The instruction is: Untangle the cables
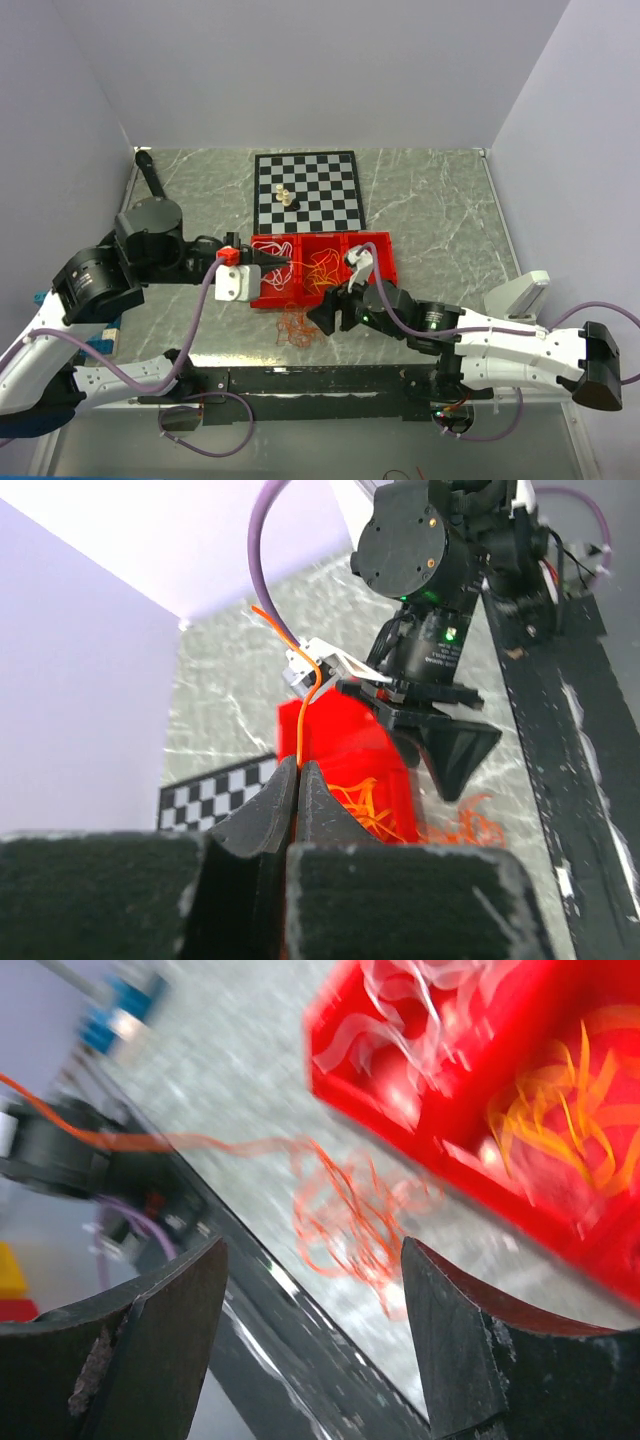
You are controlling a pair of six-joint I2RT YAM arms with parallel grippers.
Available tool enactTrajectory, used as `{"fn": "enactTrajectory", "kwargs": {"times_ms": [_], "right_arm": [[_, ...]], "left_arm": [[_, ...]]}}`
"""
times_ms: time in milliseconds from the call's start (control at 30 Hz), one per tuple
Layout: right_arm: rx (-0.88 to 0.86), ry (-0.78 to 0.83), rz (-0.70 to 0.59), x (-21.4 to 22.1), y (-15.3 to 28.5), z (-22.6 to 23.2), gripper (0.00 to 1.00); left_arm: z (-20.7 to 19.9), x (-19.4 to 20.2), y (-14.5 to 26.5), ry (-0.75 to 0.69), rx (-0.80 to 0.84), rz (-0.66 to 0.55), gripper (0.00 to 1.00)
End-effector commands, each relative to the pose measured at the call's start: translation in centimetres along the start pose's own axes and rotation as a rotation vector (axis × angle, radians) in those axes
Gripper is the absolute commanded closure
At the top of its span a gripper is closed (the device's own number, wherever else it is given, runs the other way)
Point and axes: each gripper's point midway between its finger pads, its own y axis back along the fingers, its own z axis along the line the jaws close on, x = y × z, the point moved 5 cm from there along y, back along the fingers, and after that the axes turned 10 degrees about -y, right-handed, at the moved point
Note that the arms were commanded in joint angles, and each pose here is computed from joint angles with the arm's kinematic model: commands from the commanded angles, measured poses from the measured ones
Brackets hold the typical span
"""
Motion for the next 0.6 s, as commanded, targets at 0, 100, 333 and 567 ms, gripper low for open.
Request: {"fn": "enactTrajectory", "kwargs": {"times_ms": [0, 100, 333, 567], "right_arm": [[-0.127, 0.046, -0.132, -4.2, 0.3, 4.3, 0.23], [-0.118, 0.062, -0.116, -4.2, -0.6, 4.7, 0.22], [-0.159, 0.087, -0.1, -4.0, -2.8, 6.6, 0.22], [-0.142, 0.109, -0.119, -4.5, -4.7, 7.5, 0.24]], "left_arm": [[1.5, -2.1, 0.5, -0.028, -0.055, -0.068, 0.99], [2.6, -3.1, 1.2, -0.06, -0.109, -0.088, 0.99], [6.1, -6.7, 3.0, -0.112, -0.244, -0.162, 0.99], [8.1, -9.1, 4.3, -0.13, -0.325, -0.218, 0.99]]}}
